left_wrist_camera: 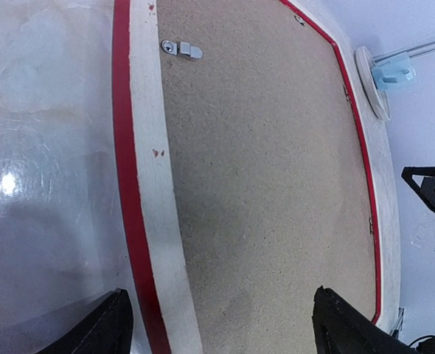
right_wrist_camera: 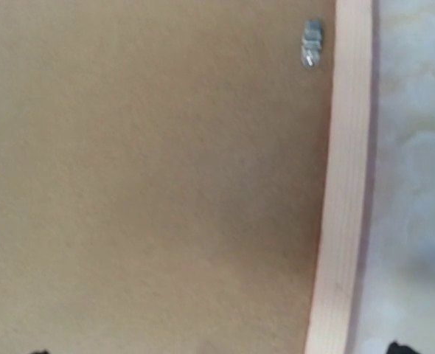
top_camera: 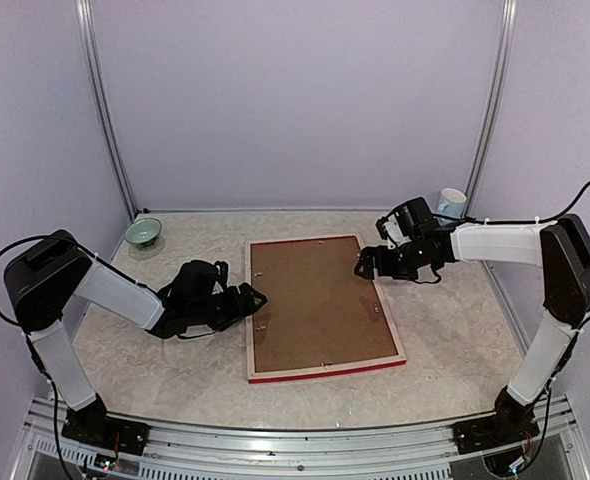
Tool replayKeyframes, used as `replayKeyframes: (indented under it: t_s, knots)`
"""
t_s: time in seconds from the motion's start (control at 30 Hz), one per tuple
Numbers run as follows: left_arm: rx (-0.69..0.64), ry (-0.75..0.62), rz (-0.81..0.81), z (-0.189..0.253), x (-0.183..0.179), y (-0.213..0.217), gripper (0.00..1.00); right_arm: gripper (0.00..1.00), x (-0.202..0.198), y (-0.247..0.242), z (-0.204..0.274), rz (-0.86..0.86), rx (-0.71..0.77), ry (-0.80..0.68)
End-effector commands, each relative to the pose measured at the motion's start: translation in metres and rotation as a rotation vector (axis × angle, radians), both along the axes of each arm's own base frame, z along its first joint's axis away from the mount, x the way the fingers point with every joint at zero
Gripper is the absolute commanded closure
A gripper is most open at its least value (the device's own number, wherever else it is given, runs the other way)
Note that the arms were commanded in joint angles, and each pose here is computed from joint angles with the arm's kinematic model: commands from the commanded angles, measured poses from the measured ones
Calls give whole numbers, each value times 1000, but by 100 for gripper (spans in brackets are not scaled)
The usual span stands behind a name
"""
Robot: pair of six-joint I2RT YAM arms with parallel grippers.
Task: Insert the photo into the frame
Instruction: Place the backboard on the frame body, then press the fastener onto the backboard.
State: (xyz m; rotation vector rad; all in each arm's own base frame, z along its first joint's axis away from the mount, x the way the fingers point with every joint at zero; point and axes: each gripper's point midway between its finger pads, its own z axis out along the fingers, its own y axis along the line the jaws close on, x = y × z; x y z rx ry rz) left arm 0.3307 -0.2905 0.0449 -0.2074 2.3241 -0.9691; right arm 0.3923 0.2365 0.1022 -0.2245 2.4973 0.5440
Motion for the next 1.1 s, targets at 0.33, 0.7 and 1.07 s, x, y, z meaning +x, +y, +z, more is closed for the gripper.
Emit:
replayKeyframes:
  t_s: [0.33,0.7,1.07]
  knots:
    - [223,-23,-51,9,-28,18,16,6,-9,-18,-5,-15,-9,-4]
    - [352,0,-108,-2,-17,10,17,12,-8,-40,-4,-13,34,-16]
    - [384,36,-160,-16,-22,6,23,15,-13,-41,-14,5,57,18]
